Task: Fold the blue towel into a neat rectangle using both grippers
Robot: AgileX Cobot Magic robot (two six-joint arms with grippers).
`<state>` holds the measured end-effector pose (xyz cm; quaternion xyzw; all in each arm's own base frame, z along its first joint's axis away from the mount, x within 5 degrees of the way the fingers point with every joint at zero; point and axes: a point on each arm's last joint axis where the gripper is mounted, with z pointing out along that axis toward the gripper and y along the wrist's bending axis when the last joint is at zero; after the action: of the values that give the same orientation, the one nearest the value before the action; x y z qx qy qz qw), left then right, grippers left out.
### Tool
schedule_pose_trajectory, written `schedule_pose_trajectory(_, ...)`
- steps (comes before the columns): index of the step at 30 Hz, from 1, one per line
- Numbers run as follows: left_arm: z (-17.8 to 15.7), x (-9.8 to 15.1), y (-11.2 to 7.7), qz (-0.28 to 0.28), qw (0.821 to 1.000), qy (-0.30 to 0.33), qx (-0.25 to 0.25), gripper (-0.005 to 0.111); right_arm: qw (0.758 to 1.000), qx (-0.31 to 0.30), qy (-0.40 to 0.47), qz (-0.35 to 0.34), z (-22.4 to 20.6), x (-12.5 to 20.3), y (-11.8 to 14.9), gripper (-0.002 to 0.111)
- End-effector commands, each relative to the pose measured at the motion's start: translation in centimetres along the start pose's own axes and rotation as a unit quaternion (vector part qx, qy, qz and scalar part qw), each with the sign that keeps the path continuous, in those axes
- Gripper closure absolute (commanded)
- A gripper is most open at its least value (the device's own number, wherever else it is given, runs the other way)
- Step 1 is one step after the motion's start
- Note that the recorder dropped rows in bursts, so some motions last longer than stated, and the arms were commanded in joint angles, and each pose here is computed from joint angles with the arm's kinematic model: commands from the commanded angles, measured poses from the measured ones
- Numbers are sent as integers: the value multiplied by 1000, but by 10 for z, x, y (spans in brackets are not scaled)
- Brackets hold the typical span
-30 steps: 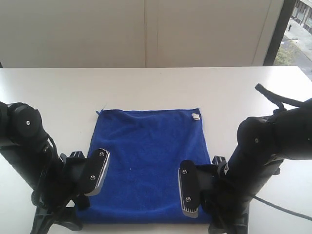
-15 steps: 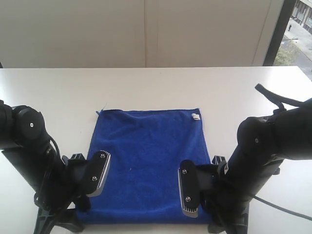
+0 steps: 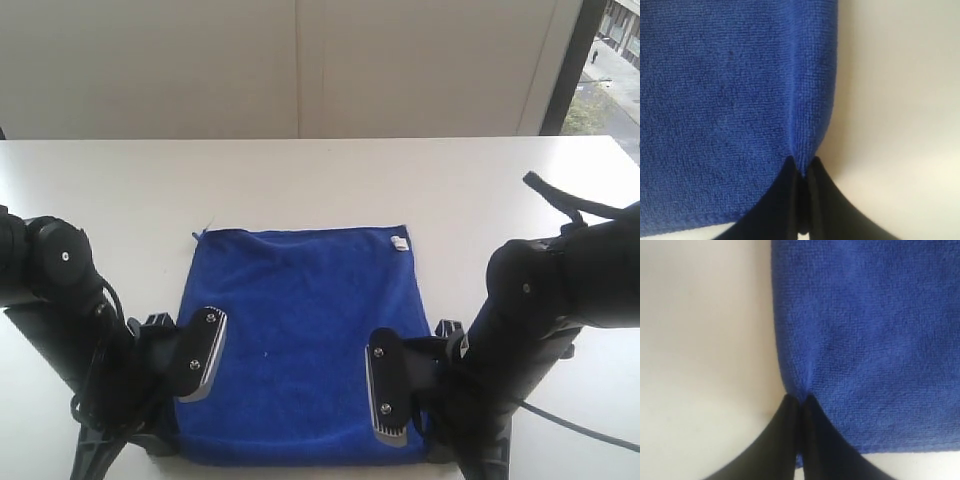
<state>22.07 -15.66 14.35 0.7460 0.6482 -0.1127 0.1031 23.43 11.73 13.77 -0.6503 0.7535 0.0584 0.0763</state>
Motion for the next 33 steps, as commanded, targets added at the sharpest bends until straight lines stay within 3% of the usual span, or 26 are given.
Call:
schedule_pose_trajectory(1,-13,-3,-10,5,1000,-8,11,107,1000,-17,7,-11,-8,2,7,108)
schedule_pose_trajectory(5,-26,-6,-15,0,1000,-16,8,107,1000,-21,4,-14,-20,2,12,108)
schedule_pose_trajectory(10,-35,-7,-26,6,999,-19,45,107,999,-32,1,-21,-38,3,22,108)
schedule_pose_trajectory(14,-41,-8,-29,5,999,-22,46,107,1000,-3,-16,-21,-55,2,25,108)
schedule_pose_trajectory(24,-50,-11,-12,-3,997,-37,-72,107,987,150,-64,0,-70,-5,4,108)
schedule_pose_trajectory(33,-58,-12,12,-8,976,-48,-210,107,954,273,-123,14,-81,-13,-18,108)
